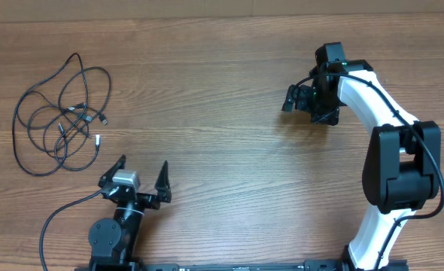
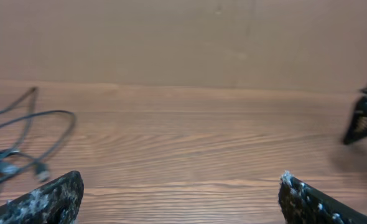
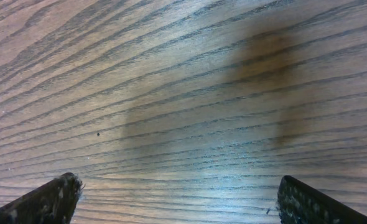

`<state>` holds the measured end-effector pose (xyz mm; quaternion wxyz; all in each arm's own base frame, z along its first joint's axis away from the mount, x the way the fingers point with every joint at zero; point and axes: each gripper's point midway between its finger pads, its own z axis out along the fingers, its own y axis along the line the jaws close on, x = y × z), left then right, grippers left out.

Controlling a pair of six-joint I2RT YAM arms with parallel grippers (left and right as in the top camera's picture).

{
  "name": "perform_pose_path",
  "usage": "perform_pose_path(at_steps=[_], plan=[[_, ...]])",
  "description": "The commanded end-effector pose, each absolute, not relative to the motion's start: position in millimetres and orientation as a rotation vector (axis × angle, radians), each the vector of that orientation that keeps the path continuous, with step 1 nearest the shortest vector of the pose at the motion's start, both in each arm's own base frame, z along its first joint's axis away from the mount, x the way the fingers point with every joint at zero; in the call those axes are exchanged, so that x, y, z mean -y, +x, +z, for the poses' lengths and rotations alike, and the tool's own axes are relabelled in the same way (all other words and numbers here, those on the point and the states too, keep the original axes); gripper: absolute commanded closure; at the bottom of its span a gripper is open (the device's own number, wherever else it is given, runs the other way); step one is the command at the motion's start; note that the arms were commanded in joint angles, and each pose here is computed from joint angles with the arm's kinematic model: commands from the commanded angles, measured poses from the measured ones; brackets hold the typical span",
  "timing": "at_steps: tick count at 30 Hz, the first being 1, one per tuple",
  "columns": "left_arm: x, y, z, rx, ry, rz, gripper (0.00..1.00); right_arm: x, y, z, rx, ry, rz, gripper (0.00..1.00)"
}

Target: Untangle cables

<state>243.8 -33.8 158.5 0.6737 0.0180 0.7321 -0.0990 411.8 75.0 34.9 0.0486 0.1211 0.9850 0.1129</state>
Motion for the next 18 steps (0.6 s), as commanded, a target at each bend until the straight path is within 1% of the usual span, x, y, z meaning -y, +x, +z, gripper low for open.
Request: perform_pose_path(at_steps=[1, 18], plan=[[16.4, 245.6, 155.8, -1.649, 0.002, -0.105, 0.00, -75.9, 413.5, 46.8, -2.972, 0.364, 0.356, 0.00], [17.2, 245.6, 155.7, -1.650, 0.007, -0.109, 0.00, -75.9, 413.5, 46.8, -2.972, 0.364, 0.356, 0.00]])
